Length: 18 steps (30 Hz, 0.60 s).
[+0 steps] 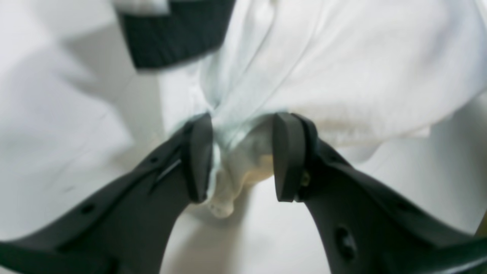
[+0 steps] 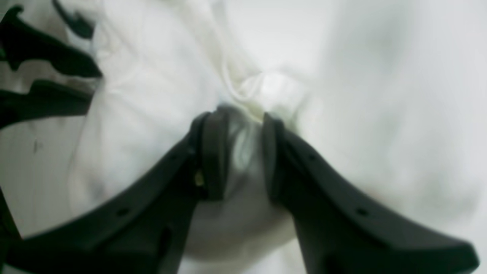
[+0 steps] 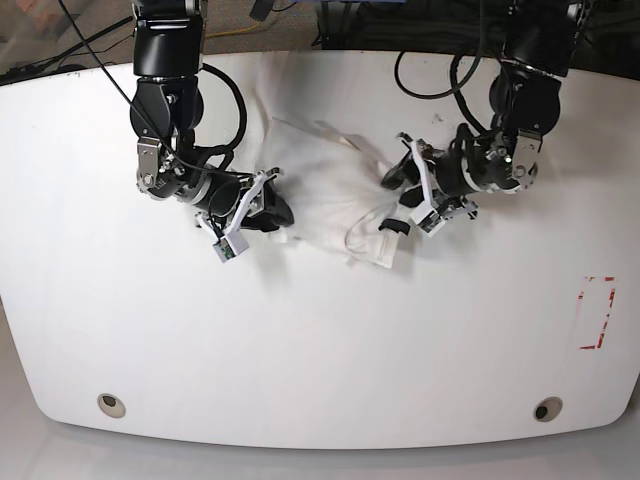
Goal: Fold the T-shirt properly
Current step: 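Regrasp the bundled shirt with both grippers and tuck its edges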
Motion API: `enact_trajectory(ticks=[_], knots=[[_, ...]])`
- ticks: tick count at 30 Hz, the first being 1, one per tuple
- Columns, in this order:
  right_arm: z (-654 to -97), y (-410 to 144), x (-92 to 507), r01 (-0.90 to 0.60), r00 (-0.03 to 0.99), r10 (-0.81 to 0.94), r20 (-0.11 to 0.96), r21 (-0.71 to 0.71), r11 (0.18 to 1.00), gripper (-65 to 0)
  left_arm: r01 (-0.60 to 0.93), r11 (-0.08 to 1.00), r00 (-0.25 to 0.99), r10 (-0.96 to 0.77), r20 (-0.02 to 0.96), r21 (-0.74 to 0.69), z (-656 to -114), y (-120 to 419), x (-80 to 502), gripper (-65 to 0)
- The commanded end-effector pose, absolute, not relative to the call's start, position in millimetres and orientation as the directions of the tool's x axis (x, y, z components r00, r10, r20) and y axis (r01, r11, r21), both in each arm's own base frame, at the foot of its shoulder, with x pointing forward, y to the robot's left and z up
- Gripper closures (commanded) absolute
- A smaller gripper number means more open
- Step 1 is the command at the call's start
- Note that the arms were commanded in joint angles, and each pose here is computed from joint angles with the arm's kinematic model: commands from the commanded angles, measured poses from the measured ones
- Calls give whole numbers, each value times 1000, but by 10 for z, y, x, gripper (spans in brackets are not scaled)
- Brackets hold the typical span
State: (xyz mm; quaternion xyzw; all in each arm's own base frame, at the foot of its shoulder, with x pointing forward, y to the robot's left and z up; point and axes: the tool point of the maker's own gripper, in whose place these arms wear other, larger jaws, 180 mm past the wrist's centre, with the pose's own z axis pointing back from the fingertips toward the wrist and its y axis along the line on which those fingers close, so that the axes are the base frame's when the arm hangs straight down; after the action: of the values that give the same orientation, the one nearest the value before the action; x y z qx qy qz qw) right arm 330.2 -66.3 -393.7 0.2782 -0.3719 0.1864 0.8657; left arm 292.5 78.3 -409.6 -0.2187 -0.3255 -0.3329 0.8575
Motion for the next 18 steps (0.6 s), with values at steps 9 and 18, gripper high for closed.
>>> enact_trajectory(ticks=[9,18], knots=[[-3469,-751,3475,-584,539,165,826,226,780,-146,723,689,446,-522,727,50,-3547,1319,3020,-244],[-3219,-713,3534,-620,485,231,843,145,771,-146,762,643,352,-504,789,71,-3276,869,2991,-244]])
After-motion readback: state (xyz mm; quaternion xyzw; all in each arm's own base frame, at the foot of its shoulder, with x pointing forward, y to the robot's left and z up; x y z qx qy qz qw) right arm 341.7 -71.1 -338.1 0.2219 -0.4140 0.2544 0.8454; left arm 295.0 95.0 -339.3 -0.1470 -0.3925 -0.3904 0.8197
